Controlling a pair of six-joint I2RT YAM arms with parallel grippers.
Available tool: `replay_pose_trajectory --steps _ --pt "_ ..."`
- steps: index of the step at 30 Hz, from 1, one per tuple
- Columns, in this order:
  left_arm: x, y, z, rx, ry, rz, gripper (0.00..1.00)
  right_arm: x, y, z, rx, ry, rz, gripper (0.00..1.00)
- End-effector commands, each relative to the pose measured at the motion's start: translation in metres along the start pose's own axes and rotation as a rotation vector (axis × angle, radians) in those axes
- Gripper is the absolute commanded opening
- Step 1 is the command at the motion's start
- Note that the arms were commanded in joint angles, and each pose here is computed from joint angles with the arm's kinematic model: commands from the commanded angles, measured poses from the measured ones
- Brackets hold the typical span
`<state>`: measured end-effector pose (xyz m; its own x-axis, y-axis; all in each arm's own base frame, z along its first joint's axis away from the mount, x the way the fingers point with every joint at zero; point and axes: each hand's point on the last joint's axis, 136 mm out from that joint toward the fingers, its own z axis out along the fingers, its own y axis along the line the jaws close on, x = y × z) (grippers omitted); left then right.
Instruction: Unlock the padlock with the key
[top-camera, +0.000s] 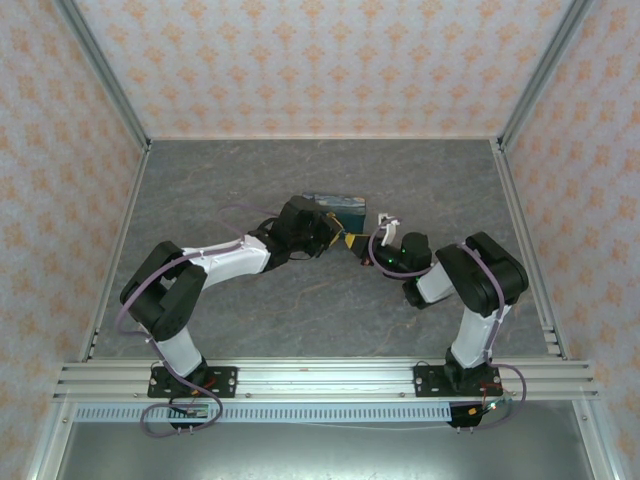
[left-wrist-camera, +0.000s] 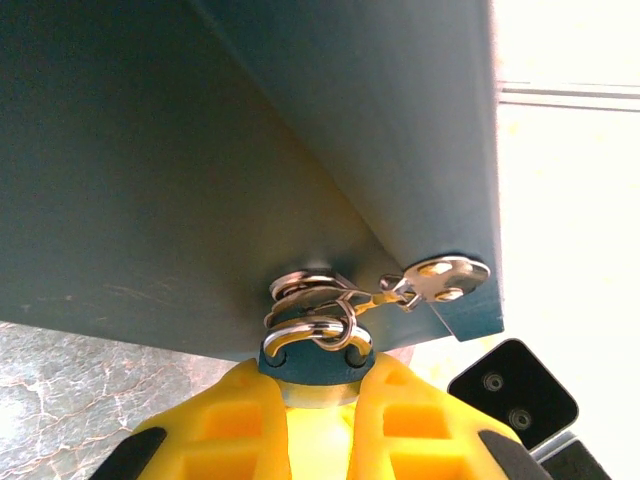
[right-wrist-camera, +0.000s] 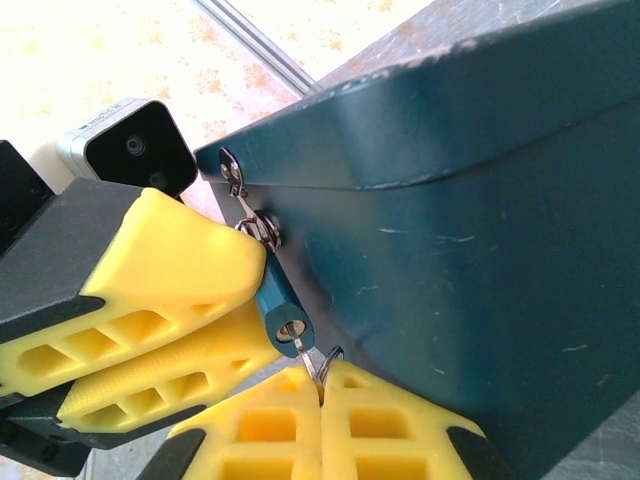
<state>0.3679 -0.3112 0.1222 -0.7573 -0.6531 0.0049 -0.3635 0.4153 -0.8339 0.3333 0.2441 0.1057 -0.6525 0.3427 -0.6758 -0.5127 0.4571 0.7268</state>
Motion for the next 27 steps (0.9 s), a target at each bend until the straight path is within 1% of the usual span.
replay_pose_trajectory --steps 1,7,12,21,27 --pt "0.054 -0.040 -0.001 0.117 0.205 0.086 0.12 -0.020 0.020 0.011 -0.084 -0.041 -0.040 0.00" --pt "0.060 -0.035 0.005 0.103 0.218 0.096 0.12 -0.022 0.025 0.020 -0.110 -0.033 -0.031 0.00" --pt "0.061 -0.024 0.010 0.070 0.220 0.109 0.12 -0.026 0.026 0.022 -0.111 -0.041 -0.015 0.00" --pt "0.059 0.001 0.027 0.027 0.213 0.101 0.12 0.001 -0.005 0.007 0.020 -0.028 0.048 0.00" --pt "0.054 0.020 0.034 0.008 0.182 0.090 0.16 0.017 -0.021 0.002 0.093 -0.021 0.121 0.00"
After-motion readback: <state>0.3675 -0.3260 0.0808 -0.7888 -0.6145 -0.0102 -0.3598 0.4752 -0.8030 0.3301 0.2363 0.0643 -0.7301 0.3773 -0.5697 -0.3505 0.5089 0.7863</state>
